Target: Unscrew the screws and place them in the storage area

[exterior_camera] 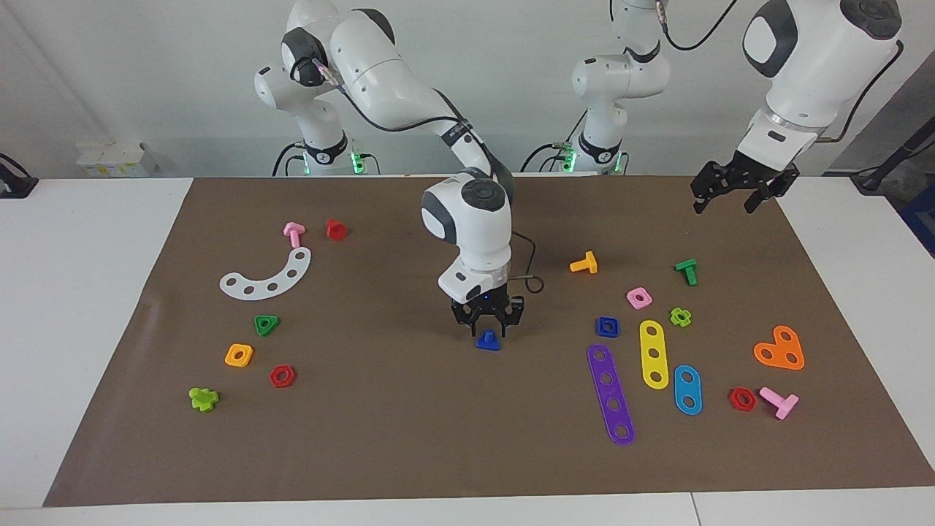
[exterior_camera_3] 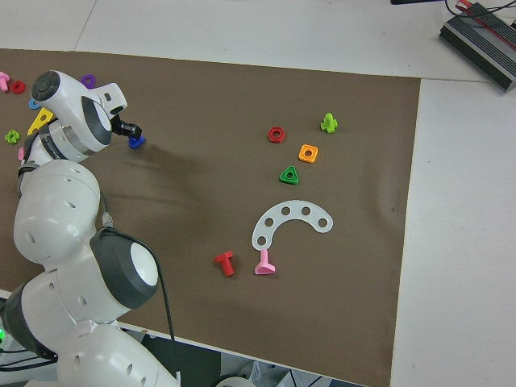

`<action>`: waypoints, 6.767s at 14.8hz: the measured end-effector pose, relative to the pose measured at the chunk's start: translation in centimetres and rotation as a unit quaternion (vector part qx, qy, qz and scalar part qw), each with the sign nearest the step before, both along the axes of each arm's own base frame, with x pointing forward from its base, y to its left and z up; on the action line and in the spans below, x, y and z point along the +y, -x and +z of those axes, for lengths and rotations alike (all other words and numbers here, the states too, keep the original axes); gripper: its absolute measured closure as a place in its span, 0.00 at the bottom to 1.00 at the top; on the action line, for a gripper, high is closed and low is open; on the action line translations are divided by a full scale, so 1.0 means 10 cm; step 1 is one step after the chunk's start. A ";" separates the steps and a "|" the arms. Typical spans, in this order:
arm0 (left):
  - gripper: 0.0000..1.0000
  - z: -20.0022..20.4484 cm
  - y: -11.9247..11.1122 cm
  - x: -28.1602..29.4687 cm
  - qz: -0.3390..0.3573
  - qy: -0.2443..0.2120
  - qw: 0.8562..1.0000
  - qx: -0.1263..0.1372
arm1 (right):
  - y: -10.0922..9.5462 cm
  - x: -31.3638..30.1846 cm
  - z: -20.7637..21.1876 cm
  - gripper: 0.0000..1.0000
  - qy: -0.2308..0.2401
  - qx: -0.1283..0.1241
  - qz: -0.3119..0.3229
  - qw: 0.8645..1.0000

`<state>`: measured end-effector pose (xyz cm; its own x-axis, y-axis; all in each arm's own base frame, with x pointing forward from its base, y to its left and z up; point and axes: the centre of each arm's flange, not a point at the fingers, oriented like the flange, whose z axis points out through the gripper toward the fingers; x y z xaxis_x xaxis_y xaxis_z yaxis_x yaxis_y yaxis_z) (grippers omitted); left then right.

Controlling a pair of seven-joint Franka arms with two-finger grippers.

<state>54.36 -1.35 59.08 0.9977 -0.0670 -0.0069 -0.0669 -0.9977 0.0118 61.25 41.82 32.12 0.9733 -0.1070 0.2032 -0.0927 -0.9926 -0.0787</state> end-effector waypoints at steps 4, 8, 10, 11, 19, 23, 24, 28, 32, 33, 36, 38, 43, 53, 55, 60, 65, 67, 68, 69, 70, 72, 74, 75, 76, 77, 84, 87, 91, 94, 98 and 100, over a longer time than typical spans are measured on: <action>0.00 0.00 0.00 0.01 0.001 0.000 1.000 -0.001 | 0.00 -0.01 -0.01 0.48 0.004 0.000 0.014 1.000; 0.00 0.00 0.00 0.03 0.003 0.000 1.000 -0.001 | -0.01 -0.01 -0.02 0.52 0.001 -0.006 0.021 1.000; 0.00 0.00 0.00 0.04 0.005 0.000 1.000 -0.001 | -0.02 -0.01 -0.02 0.57 -0.001 -0.010 0.022 1.000; 0.00 0.00 0.00 0.04 0.005 0.000 1.000 -0.001 | -0.02 -0.01 -0.02 0.58 -0.001 -0.010 0.022 1.000; 0.00 0.00 0.00 0.10 0.011 0.000 1.000 -0.001 | -0.07 -0.05 0.00 0.61 -0.006 -0.021 0.025 0.999; 0.00 0.00 0.00 0.10 0.012 0.000 1.000 -0.001 | -0.07 -0.05 0.01 0.81 -0.006 -0.022 0.025 0.999; 0.00 0.00 0.00 0.10 0.012 0.000 1.000 -0.001 | -0.07 -0.05 0.01 0.81 -0.006 -0.022 0.026 0.999; 0.00 0.00 0.00 0.10 0.012 0.000 1.000 -0.001 | -0.10 -0.11 0.04 0.81 0.002 -0.015 0.023 1.000; 0.00 0.00 0.00 0.10 0.012 0.000 1.000 -0.001 | -0.41 -0.74 0.67 0.81 0.004 -0.032 0.000 0.999; 0.00 0.00 0.00 0.10 0.012 0.000 1.000 -0.001 | -0.48 -1.04 0.89 0.81 0.011 -0.031 0.002 0.999; 0.00 0.00 0.00 0.10 0.012 0.000 1.000 -0.001 | -0.51 -2.01 1.31 0.81 0.032 -0.021 0.012 0.999; 0.00 0.00 0.00 0.10 0.012 0.000 1.000 -0.001 | -0.37 -2.61 1.32 0.81 0.046 -0.002 0.029 0.999; 0.00 0.00 0.00 0.10 0.012 0.000 1.000 -0.001 | 0.07 -3.46 0.74 0.81 0.043 0.016 0.057 0.997; 0.00 0.00 0.00 0.09 0.012 0.000 1.000 -0.001 | 0.52 -3.93 0.13 0.76 0.009 0.024 0.043 0.999; 0.00 0.00 0.00 0.08 0.011 0.000 1.000 -0.001 | 0.50 -3.90 0.13 0.57 0.009 0.013 0.044 0.999; 0.00 0.00 0.00 0.09 0.012 0.000 1.000 0.000 | 0.24 -3.76 0.83 0.04 0.003 0.024 0.034 0.999; 0.00 0.00 0.00 0.09 0.012 0.000 1.000 -0.001 | 0.37 -4.10 2.54 0.00 0.032 0.059 -0.020 0.998; 0.00 0.00 0.00 0.09 0.012 0.000 1.000 -0.001 | 0.56 -4.25 2.95 0.00 0.032 0.073 -0.036 0.996; 0.00 0.00 0.00 0.09 0.011 0.000 1.000 -0.001 | 0.66 -4.33 3.09 0.00 0.030 0.080 -0.044 0.995; 0.00 0.00 0.00 0.09 0.009 0.000 1.000 -0.001 | 0.75 -4.42 3.19 0.00 0.029 0.084 -0.052 0.995; 0.00 0.00 0.00 0.09 0.001 0.000 1.000 -0.002 | 0.82 -4.49 3.25 0.00 0.028 0.087 -0.059 0.994; 0.00 0.00 0.00 0.11 -0.017 0.001 1.000 -0.002 | 0.87 -4.61 3.23 0.00 0.027 0.099 -0.069 0.992; 0.00 0.01 0.00 0.13 -0.020 0.001 1.000 -0.002 | 0.87 -4.66 3.16 0.00 0.026 0.107 -0.074 0.991; 0.00 0.01 0.00 0.14 -0.019 0.001 1.000 -0.002 | 0.87 -4.64 3.14 0.00 0.026 0.108 -0.072 0.991; 0.00 0.01 0.00 0.14 -0.019 0.001 1.000 -0.002 | 0.87 -4.61 3.14 0.00 0.027 0.108 -0.069 0.991; 0.00 0.01 0.00 0.14 -0.019 0.001 1.000 -0.002 | 0.87 -4.57 3.14 0.00 0.028 0.108 -0.065 0.992; 0.00 0.01 0.00 0.16 -0.016 0.001 1.000 -0.002 | 0.90 -4.51 3.14 0.00 0.024 0.118 -0.058 0.991; 0.00 0.01 0.00 0.15 -0.025 0.001 1.000 -0.002 | 0.90 -4.56 3.14 0.00 0.023 0.119 -0.062 0.991; 0.00 0.01 0.00 0.15 -0.051 0.001 0.999 -0.003 | 0.90 -4.56 3.14 0.00 0.023 0.119 -0.063 0.991; 0.00 0.01 0.00 0.15 -0.051 0.001 0.999 -0.003 | 0.90 -4.57 3.14 0.00 0.023 0.119 -0.064 0.991; 0.00 0.01 0.00 0.15 -0.036 0.001 0.999 -0.003 | 0.90 -4.47 3.14 0.00 0.025 0.119 -0.055 0.991; 0.00 0.01 0.00 0.16 -0.033 0.001 0.999 -0.003 | 0.90 -4.45 3.14 0.00 0.025 0.119 -0.053 0.991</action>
